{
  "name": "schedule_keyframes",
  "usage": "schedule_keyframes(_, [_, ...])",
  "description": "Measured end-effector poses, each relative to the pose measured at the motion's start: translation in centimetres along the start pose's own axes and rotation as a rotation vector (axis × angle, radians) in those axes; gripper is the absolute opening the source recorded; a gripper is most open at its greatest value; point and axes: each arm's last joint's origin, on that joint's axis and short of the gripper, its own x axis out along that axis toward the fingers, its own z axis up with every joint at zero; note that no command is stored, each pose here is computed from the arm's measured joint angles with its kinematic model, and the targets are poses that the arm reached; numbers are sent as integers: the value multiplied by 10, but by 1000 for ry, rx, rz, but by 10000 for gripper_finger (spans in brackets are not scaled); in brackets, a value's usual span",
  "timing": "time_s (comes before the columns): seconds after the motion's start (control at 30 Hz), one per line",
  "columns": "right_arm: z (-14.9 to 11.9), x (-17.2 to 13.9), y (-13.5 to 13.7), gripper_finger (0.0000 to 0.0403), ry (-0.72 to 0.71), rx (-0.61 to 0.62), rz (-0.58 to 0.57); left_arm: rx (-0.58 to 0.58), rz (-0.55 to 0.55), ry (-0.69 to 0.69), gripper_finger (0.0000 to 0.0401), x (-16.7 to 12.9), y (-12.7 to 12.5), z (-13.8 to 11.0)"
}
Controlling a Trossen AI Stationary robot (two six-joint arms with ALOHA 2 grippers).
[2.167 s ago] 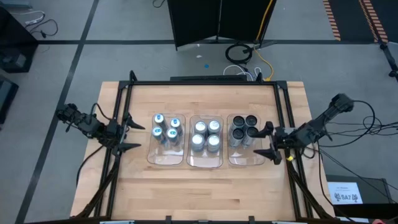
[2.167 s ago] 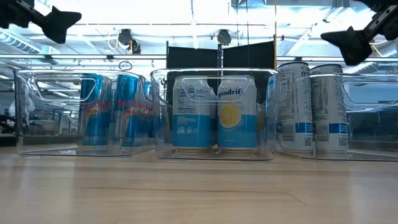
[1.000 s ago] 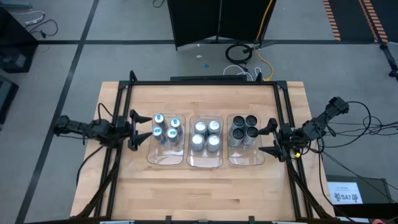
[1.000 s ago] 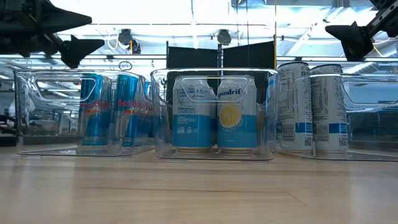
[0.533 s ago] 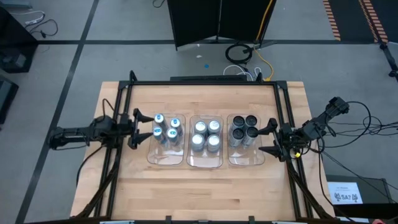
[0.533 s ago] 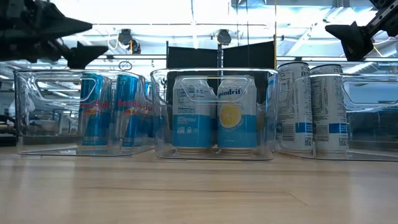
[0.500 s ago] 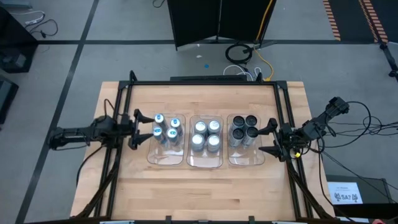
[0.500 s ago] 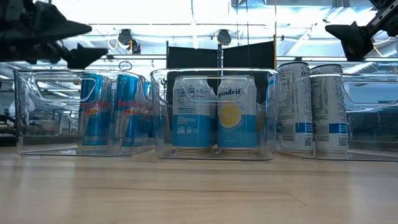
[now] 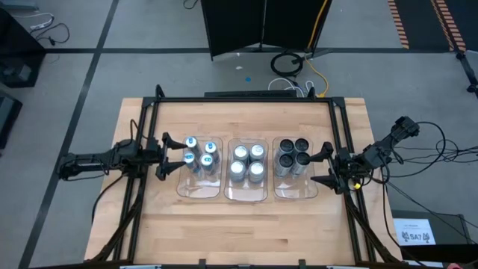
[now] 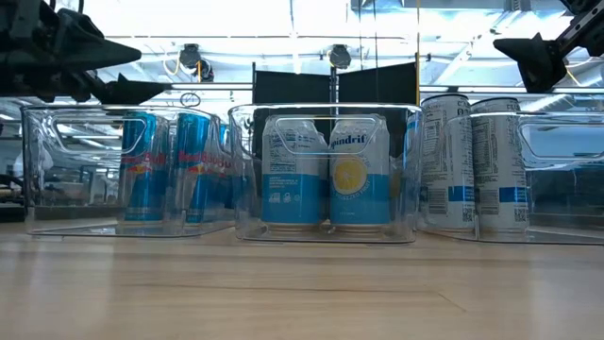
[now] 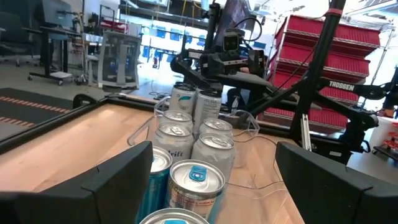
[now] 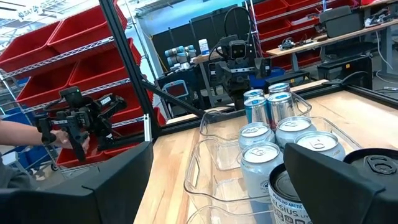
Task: Sort soda cans
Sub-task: Return to Home Position
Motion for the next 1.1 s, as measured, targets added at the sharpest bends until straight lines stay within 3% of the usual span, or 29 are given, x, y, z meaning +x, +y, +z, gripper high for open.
schedule_keyframes(0.33, [2,0,0,354,-24,62,-1,0,3,-1,350,0,0,0])
schedule_keyframes(0.87, [10,2,-15,354,-152,-110,-65,0,4,-1,350,0,0,0])
schedule_keyframes(1.1, [-12,-1,-32,354,-158,-104,-115,0,4,-1,350,0,0,0])
